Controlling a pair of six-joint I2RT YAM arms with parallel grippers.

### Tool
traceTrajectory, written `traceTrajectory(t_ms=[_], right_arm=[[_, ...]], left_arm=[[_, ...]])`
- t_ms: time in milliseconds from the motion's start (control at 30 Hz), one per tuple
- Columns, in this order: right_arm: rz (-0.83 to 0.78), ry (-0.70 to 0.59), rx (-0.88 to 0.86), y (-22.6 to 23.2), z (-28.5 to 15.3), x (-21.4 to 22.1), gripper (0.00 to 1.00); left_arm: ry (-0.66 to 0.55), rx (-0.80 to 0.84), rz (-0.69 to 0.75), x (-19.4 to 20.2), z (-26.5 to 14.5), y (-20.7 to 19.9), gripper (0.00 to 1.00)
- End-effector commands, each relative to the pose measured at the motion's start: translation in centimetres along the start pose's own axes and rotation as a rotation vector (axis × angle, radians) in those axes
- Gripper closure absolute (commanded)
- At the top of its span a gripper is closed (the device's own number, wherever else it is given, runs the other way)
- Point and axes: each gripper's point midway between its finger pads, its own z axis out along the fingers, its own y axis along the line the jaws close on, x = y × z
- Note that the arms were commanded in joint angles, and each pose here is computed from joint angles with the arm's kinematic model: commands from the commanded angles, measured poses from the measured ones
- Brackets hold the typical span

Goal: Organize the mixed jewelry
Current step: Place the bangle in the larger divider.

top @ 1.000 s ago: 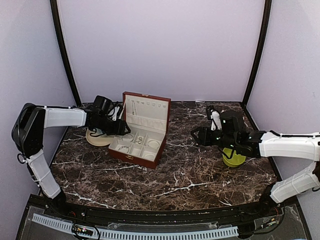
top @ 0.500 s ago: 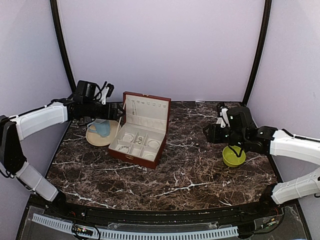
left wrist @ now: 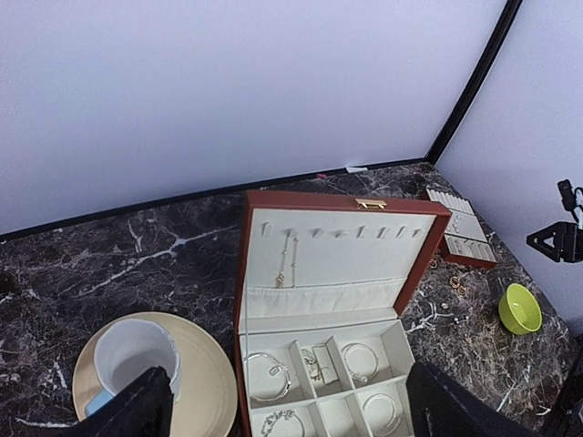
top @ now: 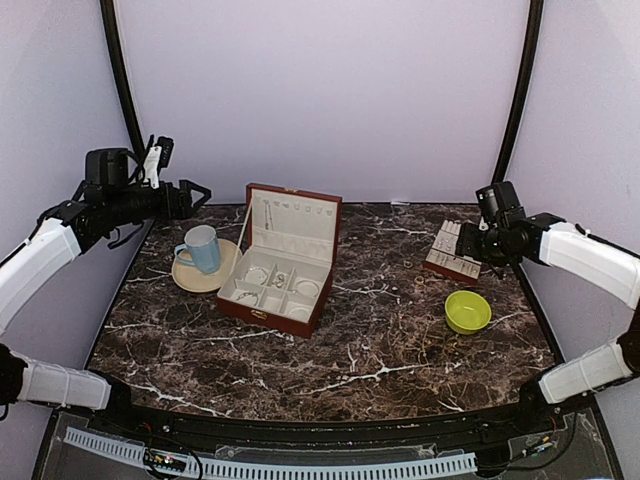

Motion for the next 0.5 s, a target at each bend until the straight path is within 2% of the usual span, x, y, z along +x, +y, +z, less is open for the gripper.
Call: traceTrajectory(t_ms=[0,267,467], right_arm=[[0.031,0.058,0.050,-2.6,2.8,-1.0,0.34],[0.098,0.157,0.107,-8.2,9.6,0.2,0.42],[0.081,0.218,0.098,-9.0,13.6,1.0,0.55]], left_arm=[[-0.025,-0.014,0.031,0.7,-0.3,0.4,0.08],[0.059,-0.136,0.067,3.3,0.9,3.3,0.08],[0.122,-0.141,0.054,4.8,2.7,4.1,0.08]])
